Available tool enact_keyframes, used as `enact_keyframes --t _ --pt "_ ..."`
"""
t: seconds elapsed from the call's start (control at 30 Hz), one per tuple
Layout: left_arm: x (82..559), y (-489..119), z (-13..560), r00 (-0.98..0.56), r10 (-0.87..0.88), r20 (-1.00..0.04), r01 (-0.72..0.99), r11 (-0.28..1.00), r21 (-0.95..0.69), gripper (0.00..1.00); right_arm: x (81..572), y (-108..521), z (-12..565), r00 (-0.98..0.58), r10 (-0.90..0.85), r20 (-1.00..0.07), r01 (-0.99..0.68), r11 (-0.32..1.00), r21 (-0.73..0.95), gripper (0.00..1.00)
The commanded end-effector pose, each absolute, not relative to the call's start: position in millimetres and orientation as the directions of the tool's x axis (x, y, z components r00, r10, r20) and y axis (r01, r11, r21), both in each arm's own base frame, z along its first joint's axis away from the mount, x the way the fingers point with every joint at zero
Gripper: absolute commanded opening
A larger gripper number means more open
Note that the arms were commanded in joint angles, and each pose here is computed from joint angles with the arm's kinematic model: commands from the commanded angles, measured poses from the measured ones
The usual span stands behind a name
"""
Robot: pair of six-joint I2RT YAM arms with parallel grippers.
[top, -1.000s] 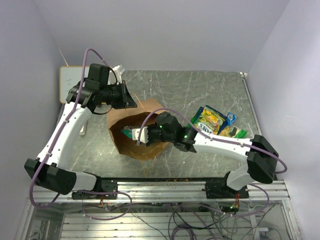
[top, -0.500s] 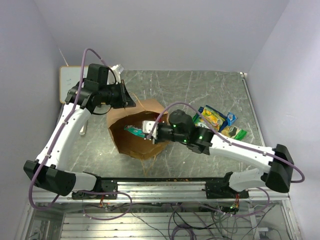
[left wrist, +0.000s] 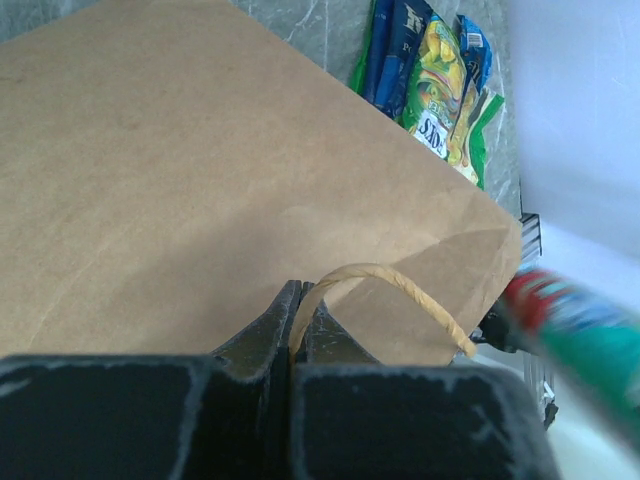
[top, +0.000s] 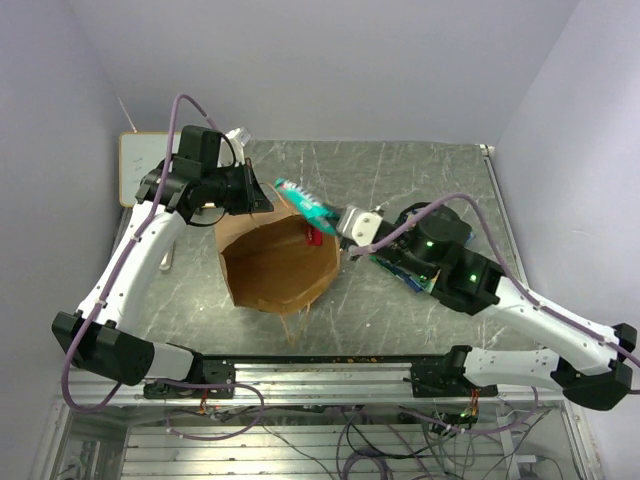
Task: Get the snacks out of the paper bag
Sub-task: Take out the snack from the paper bag, then place the snack at the center of the board.
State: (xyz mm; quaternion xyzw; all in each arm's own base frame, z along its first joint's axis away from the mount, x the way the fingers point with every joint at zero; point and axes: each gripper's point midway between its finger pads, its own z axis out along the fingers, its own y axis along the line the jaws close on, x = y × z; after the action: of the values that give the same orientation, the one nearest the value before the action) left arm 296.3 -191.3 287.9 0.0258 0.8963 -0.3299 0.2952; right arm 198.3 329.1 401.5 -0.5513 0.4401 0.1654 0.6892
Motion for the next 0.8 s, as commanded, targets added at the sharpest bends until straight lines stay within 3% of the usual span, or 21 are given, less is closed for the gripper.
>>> enact_keyframes --t 0.0,0.13,0.37,0.5,0.6,0.77 --pt "299 -189 295 -0.798 -0.133 -0.588 0.283 0.779 -0.56 0.07 235 268 445 0.559 -0.39 -0.732 -0.45 0.598 -0.663 0.0" --pt "299 -184 286 -0.789 -0.12 -0.603 0.29 0.792 -0.537 0.07 256 236 447 0.464 -0.492 -0.737 -0.308 0.69 -0.654 0.0" --pt "301 -183 285 -0.792 -0.133 -0.595 0.285 0.783 -0.554 0.07 268 217 429 0.303 -0.497 -0.813 -0.266 0.775 -0.573 0.0" --pt "302 -187 285 -0.801 -0.137 -0.583 0.285 0.769 -0.572 0.07 291 199 412 0.116 -0.541 -0.833 -0.068 0.833 -0.55 0.0" --pt "300 -190 288 -0.81 -0.137 -0.57 0.288 0.754 -0.591 0.07 310 175 399 -0.03 -0.476 -0.879 0.13 0.87 -0.475 0.0" --pt "297 -190 281 -0.81 -0.148 -0.567 0.281 0.752 -0.597 0.07 330 146 349 -0.241 -0.33 -0.913 0.169 0.912 -0.374 0.0"
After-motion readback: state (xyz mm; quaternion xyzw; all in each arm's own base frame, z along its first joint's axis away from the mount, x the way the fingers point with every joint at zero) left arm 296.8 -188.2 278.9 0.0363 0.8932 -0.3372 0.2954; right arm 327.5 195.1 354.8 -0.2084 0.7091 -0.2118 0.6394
